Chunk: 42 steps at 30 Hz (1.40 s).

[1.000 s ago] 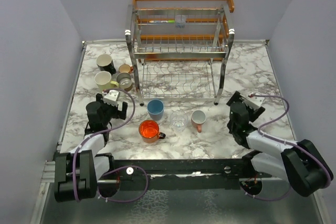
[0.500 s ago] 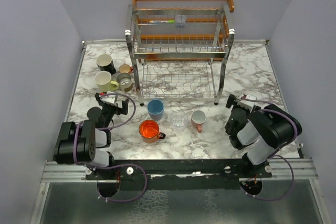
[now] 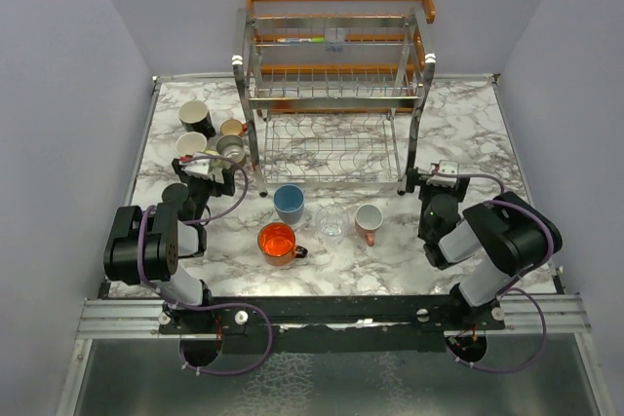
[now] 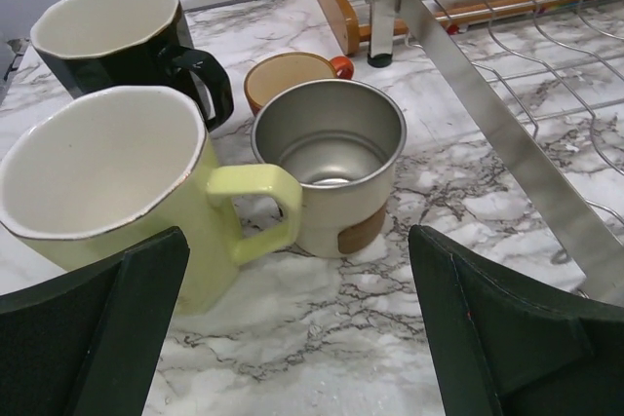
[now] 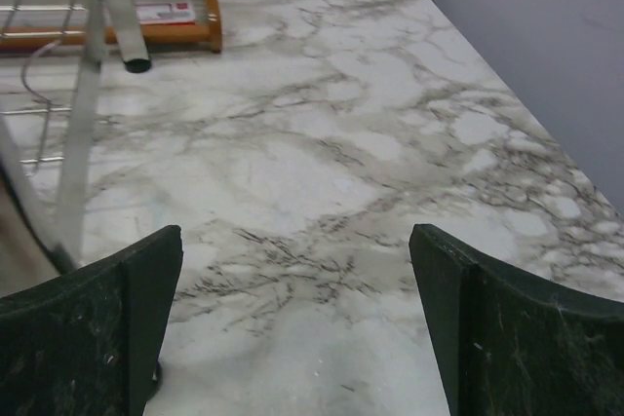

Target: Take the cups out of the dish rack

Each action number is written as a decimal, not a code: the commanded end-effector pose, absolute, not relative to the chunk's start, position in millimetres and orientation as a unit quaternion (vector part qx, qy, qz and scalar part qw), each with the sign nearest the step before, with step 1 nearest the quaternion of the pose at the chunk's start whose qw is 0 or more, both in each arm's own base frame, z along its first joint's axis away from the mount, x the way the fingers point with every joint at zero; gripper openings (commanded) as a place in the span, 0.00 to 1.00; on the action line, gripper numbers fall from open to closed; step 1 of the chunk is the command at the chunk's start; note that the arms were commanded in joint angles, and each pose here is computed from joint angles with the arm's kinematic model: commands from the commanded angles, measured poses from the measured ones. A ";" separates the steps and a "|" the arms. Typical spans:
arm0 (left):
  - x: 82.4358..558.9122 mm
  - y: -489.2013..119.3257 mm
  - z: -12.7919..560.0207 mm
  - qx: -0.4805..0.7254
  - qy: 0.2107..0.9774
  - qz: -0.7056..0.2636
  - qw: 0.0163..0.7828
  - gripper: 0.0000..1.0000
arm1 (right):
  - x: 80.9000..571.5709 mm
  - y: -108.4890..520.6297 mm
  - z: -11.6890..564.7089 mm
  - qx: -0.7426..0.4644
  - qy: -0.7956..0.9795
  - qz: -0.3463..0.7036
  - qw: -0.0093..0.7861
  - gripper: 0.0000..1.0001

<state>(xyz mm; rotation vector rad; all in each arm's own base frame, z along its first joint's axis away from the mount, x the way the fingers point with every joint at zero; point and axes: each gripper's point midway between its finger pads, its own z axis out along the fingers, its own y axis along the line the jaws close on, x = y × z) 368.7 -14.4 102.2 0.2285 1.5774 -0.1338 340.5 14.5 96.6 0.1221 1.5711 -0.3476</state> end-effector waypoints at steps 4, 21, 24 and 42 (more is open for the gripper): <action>378.0 -5.8 90.9 0.069 0.731 -0.054 0.677 0.99 | 339.6 42.8 140.1 -0.005 0.639 -0.075 0.766 1.00; 381.6 -4.4 87.7 0.064 0.737 -0.046 0.671 0.99 | 371.7 41.9 111.8 -0.031 0.686 -0.035 0.726 1.00; 385.6 -3.4 83.3 0.060 0.746 -0.042 0.662 0.98 | 371.7 41.8 108.2 -0.029 0.695 -0.033 0.718 1.00; 391.7 -4.5 78.9 0.058 0.757 -0.031 0.650 0.99 | 373.7 42.5 107.4 -0.031 0.695 -0.034 0.717 1.00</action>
